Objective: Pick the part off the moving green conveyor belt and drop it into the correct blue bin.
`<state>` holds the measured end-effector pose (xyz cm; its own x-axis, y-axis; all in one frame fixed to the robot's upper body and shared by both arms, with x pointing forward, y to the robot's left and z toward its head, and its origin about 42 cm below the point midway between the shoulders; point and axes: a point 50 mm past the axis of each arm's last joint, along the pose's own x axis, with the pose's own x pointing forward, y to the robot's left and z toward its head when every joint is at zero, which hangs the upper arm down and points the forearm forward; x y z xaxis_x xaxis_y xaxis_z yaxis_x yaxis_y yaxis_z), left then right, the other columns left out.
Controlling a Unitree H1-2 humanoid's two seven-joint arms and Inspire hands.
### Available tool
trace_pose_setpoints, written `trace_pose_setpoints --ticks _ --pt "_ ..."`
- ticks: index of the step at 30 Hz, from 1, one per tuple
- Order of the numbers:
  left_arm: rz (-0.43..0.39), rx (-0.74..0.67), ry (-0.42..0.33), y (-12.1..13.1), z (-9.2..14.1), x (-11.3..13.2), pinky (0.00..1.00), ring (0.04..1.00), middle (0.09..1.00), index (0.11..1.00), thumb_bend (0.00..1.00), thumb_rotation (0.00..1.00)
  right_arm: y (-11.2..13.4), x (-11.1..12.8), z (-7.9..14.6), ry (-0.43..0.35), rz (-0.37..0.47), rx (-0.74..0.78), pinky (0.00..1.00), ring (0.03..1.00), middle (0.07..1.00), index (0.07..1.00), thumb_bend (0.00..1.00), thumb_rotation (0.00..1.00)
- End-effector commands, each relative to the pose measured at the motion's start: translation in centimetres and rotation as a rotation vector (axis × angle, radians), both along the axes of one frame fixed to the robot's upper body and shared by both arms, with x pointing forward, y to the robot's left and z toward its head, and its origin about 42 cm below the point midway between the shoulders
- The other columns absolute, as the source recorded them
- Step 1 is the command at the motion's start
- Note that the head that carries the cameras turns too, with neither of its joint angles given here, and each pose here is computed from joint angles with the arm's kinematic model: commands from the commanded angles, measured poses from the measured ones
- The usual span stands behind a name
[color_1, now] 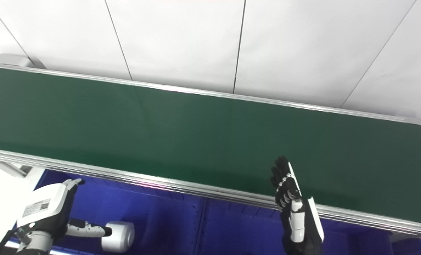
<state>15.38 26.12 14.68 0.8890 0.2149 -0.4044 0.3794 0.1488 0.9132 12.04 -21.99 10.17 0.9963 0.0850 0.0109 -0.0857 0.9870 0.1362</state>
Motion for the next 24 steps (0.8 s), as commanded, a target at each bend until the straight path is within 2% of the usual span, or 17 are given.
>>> trace_pose_setpoints --ticks 1,2,5,6,8,10,11,13,15,17,21,24 --pt "-0.036 -0.033 -0.085 -0.4 1.8 -0.4 0.83 0.88 0.911 0.881 0.98 0.55 0.3 -0.1 0.7 -0.022 0.012 0.011 1.0 1.0 1.0 1.0 0.85 1.0" --pt "-0.045 -0.061 -0.098 -0.6 2.1 -0.6 0.82 0.875 0.909 0.878 0.96 0.55 0.3 -0.1 0.7 -0.022 0.011 0.012 1.0 1.0 1.0 1.0 0.86 0.99" --pt "-0.067 -0.275 -0.261 -2.3 3.2 -1.8 0.78 0.851 0.899 0.882 0.91 0.6 0.8 -0.2 0.8 -0.025 0.008 0.015 1.0 1.0 1.0 1.0 0.86 0.98" --pt "-0.065 -0.388 -0.339 -3.1 3.7 -2.3 0.77 0.847 0.898 0.886 0.9 0.61 1.0 -0.2 0.8 -0.028 0.002 0.016 1.0 1.0 1.0 1.0 0.86 0.98" --pt "-0.056 -0.548 -0.444 -4.1 4.5 -2.8 0.73 0.85 0.914 0.918 0.83 0.66 1.5 -0.3 0.8 -0.029 -0.012 0.015 1.0 0.996 1.0 1.0 0.86 0.97" --pt "-0.052 -0.693 -0.519 -5.1 5.2 -2.9 0.74 0.876 0.933 0.938 0.81 0.72 2.1 -0.5 0.9 -0.027 -0.026 0.008 1.0 0.985 0.991 1.0 0.87 0.97" --pt "-0.054 -0.754 -0.545 -5.4 5.5 -2.9 0.8 0.921 0.968 0.968 0.79 0.78 2.4 -0.6 0.9 -0.026 -0.032 0.004 1.0 0.984 0.987 1.0 0.87 0.96" --pt "-0.057 -0.893 -0.588 -5.9 5.9 -2.5 0.85 0.949 0.986 0.98 0.78 0.79 3.4 -0.7 1.0 -0.028 -0.039 0.002 1.0 0.982 0.986 1.0 0.86 0.96" --pt "-0.049 -1.02 -0.589 -6.1 5.9 -1.9 0.92 0.981 0.997 0.994 0.77 0.8 5.1 -0.8 1.1 -0.021 -0.049 -0.008 0.99 0.976 0.985 1.0 0.86 0.97" --pt "-0.052 -1.077 -0.57 -5.9 5.8 -1.5 0.95 0.99 1.0 0.999 0.78 0.81 6.5 -0.8 1.2 -0.012 -0.06 -0.008 0.99 0.975 0.985 1.0 0.87 0.97" --pt "-0.091 -1.177 -0.491 -5.9 4.4 -0.6 0.96 0.992 1.0 1.0 0.77 0.8 9.1 -0.7 1.2 0.002 -0.088 -0.01 0.98 0.975 0.995 1.0 0.87 0.99" --pt "-0.115 -1.219 -0.436 -5.8 2.9 -0.2 0.93 0.982 1.0 1.0 0.75 0.8 10.4 -0.4 1.0 0.001 -0.091 -0.016 1.0 0.98 1.0 1.0 0.85 1.0"
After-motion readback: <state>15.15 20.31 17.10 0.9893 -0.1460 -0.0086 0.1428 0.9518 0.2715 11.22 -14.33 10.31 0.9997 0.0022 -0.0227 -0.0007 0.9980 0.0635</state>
